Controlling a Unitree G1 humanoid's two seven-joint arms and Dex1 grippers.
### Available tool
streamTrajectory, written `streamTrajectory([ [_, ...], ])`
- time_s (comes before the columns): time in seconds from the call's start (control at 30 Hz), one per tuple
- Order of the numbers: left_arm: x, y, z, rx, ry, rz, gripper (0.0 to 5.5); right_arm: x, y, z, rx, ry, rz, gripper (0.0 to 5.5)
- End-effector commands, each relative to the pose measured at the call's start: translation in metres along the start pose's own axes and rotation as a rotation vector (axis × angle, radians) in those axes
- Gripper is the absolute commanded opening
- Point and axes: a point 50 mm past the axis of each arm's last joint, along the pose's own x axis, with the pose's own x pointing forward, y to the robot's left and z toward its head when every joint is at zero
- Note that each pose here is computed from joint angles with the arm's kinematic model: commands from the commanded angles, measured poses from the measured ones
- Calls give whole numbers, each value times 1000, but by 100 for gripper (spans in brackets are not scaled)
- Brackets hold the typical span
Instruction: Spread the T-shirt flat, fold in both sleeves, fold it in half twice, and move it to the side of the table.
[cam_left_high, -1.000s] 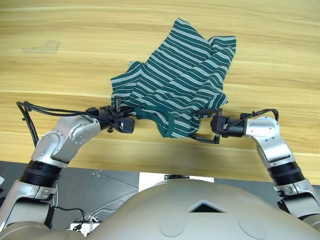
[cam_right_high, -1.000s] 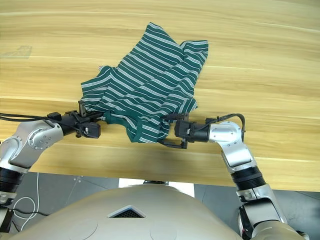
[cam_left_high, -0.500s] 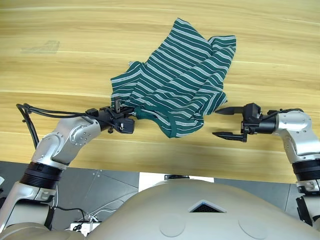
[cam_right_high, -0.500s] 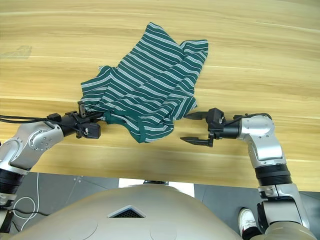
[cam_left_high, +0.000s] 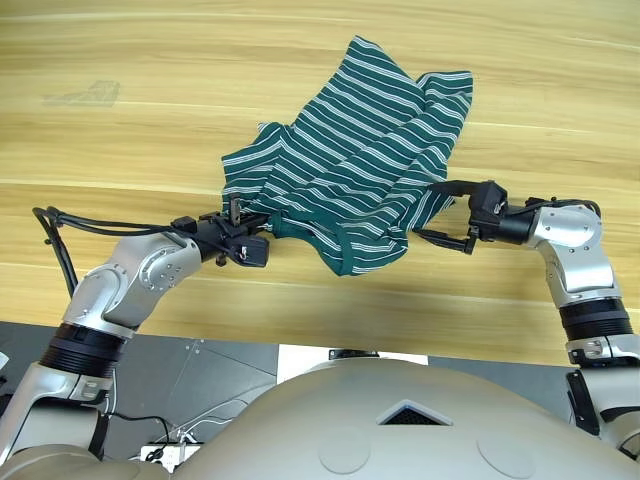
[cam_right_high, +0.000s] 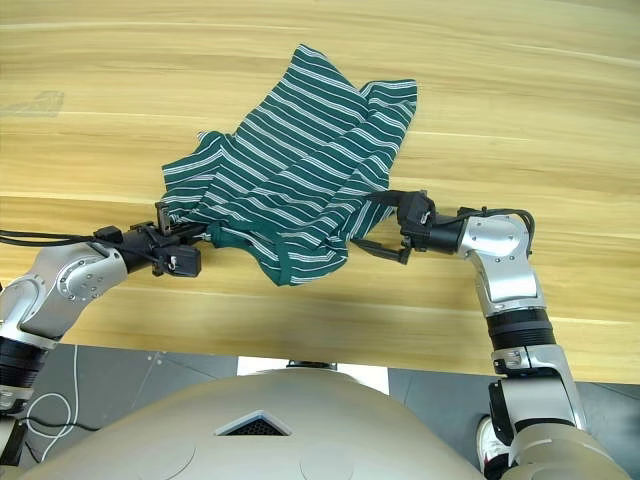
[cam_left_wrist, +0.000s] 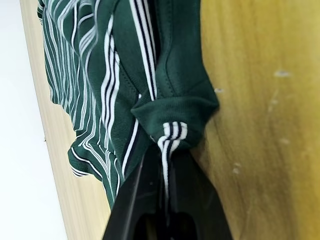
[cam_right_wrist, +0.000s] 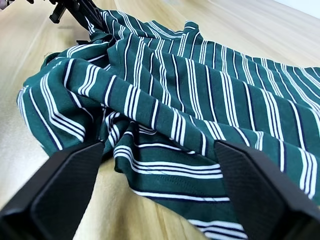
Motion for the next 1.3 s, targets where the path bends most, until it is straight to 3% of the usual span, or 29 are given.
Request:
streamTrajectory([
  [0.03,4,-15,-2,-14,22,-67,0,-1,6,-3,9,6,44,338],
  [0.67,6,-18,-3,-19,25,-64,0,1,13,-13,60,32,85,4],
  [1.1,10,-14,-3,-16,26,-45,0,6,16,-18,88,35,123,4],
  [1.3,9,-14,-5,-19,31,-42,0,-30,-12,8,119,-67,58,4],
])
